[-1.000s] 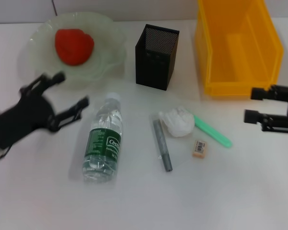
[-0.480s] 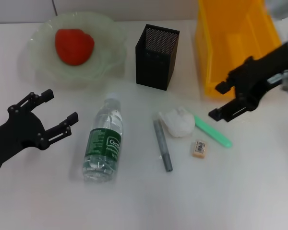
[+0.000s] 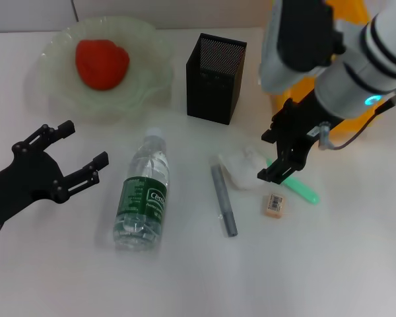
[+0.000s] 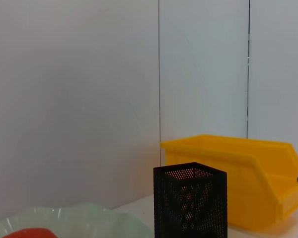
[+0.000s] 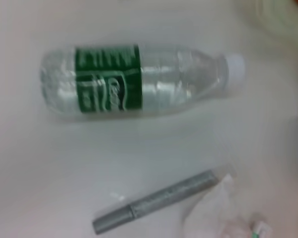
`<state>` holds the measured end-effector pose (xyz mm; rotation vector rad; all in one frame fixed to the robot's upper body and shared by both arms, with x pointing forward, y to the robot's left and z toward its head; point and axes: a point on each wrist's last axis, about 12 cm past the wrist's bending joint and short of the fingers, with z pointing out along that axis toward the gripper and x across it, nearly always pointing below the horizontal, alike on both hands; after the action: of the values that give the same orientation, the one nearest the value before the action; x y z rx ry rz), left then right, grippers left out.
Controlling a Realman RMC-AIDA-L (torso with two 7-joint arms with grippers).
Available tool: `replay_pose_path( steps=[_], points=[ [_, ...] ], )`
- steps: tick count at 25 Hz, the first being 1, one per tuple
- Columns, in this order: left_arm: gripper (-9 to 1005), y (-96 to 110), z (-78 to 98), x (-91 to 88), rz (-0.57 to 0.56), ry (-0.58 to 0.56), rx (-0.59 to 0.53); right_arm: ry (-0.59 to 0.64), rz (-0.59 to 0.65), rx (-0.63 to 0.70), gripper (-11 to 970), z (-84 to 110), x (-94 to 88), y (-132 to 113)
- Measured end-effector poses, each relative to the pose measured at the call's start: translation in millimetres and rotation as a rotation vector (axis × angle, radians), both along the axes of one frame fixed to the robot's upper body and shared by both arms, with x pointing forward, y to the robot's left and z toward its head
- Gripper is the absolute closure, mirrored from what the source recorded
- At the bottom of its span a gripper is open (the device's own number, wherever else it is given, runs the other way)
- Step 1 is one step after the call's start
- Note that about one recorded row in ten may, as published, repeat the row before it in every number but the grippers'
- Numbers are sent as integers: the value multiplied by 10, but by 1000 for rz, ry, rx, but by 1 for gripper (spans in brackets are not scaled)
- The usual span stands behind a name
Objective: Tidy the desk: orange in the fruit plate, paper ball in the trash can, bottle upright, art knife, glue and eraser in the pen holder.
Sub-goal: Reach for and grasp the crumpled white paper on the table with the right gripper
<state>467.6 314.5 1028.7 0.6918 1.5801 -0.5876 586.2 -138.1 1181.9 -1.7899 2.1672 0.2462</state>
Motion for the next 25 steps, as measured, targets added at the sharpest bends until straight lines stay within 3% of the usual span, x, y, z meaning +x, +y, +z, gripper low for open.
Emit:
replay_pose_path(
  steps=[16, 25],
  points=[
    [140, -10, 6, 22, 3, -8, 2, -30, 10, -55, 243, -413, 60, 142],
    [140, -1, -8, 7, 9, -5, 9, -29, 24, -62, 250, -507, 55, 206]
  ],
)
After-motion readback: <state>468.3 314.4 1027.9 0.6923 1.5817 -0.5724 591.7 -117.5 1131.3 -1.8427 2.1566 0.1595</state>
